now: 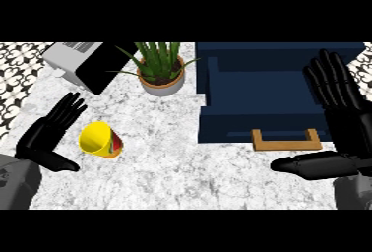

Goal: Pick up the cup, place it into the drawer and close the drawer

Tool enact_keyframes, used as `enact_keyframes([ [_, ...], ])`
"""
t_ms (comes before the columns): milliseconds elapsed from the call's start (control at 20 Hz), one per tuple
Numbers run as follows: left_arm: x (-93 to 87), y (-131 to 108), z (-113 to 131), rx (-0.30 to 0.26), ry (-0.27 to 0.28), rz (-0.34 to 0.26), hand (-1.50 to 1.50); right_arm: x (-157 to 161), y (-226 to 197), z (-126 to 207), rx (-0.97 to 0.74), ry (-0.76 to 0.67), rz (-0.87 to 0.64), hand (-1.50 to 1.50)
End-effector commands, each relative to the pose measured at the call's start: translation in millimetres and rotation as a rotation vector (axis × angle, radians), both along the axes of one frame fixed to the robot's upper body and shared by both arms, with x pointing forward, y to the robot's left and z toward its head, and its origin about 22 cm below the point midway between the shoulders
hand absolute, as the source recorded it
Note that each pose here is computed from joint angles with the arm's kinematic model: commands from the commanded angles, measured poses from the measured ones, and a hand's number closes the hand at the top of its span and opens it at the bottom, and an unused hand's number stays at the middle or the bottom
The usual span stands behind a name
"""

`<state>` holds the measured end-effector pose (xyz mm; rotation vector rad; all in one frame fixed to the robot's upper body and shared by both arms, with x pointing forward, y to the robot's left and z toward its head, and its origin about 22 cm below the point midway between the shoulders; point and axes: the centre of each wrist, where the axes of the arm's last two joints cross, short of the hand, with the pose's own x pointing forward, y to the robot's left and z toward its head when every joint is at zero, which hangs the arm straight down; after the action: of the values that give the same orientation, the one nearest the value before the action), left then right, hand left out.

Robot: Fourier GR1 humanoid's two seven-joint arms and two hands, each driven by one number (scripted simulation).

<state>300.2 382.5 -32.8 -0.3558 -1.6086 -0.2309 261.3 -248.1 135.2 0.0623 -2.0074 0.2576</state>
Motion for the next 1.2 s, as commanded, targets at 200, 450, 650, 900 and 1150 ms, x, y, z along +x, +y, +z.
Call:
enact_keyframes([
  [200,-10.0,8.3,-45.2,0.017,0.017,0.013,-1.50,0.5,0.3,8.5,-0.004,-0.012,0.016,-1.50],
  [450,-13.8,8.2,-55.4,0.038,0.019,0.028,-1.50,12.6,2.3,7.4,0.001,0.003,0.013,-1.50],
  [650,-17.1,8.5,-59.6,0.006,0.009,0.045,-1.50,3.3,-12.9,12.4,0.010,0.006,0.024,-1.50],
  [900,-20.7,-11.2,-74.4,0.002,-0.036,0.053,-1.50,4.9,-9.3,7.0,-0.003,0.002,0.050,-1.50],
  [1150,-16.7,-13.5,-73.7,0.001,-0.044,0.052,-1.50,-0.3,3.6,21.5,-0.004,-0.003,0.035,-1.50],
])
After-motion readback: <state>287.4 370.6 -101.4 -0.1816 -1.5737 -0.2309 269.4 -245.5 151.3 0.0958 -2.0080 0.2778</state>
